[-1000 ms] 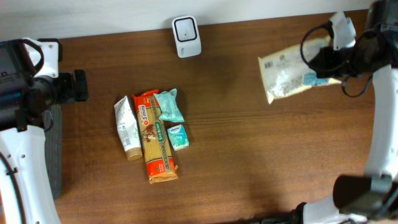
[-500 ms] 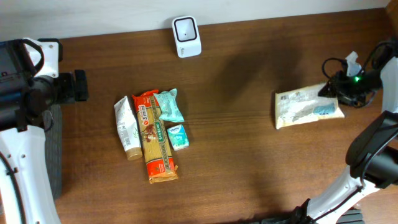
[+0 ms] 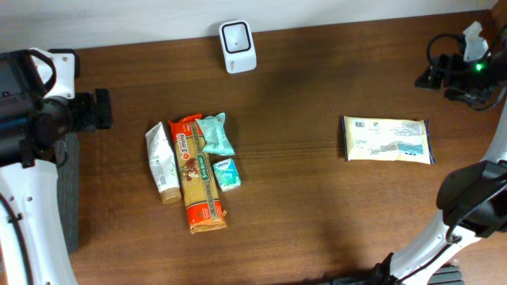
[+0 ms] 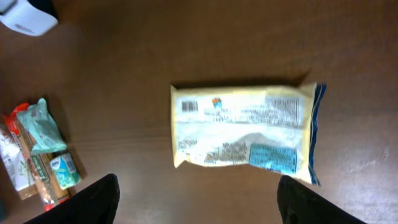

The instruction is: Scan the item barcode

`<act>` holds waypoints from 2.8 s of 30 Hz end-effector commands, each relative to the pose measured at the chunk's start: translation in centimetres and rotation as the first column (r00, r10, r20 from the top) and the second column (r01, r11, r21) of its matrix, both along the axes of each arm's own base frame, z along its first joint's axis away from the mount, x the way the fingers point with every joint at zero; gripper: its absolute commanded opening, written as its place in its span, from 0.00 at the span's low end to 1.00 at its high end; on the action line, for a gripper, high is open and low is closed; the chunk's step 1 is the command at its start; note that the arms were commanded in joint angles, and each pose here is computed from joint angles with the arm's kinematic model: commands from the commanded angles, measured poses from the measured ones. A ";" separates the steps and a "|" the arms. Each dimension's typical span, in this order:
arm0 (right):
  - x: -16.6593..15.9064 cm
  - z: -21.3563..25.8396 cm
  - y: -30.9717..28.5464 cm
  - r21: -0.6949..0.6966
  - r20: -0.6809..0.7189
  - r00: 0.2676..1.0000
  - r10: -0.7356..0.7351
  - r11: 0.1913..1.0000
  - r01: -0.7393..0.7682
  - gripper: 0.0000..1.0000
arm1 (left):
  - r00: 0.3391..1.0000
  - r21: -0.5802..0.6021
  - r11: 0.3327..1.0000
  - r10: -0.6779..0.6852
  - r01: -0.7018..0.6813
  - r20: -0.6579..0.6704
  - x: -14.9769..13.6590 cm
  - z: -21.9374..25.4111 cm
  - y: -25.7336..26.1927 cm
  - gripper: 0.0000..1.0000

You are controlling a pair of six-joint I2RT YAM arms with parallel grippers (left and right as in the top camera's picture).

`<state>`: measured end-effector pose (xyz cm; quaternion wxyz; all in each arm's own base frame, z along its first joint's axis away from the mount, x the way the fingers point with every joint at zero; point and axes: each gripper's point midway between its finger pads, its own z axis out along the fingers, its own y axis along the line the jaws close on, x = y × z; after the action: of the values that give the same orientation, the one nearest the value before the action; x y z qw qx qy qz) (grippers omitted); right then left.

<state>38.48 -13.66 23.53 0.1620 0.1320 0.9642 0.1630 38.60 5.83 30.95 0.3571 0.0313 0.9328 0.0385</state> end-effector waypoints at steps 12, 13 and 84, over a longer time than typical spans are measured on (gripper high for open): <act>0.8 -8.0 29.9 0.220 0.016 0.808 0.589 0.787 -0.577 0.79 | 1.000 0.003 1.000 -0.014 0.014 0.013 -0.2 0.5 -0.1 0.99; 0.2 -9.0 31.8 0.226 0.010 0.794 0.608 0.772 -0.594 0.77 | 1.000 0.003 1.000 -0.014 0.014 0.013 -0.2 0.5 -0.1 0.99; -7.5 -23.4 43.2 -0.547 -0.384 0.619 0.685 0.372 -0.750 0.12 | 1.000 0.003 1.000 -0.014 0.014 0.013 -0.2 0.5 -0.1 0.99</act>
<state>31.17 29.70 1.10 0.0793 -0.3542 0.9217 -0.1370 38.59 5.84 30.93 0.3568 0.0312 0.9328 0.0386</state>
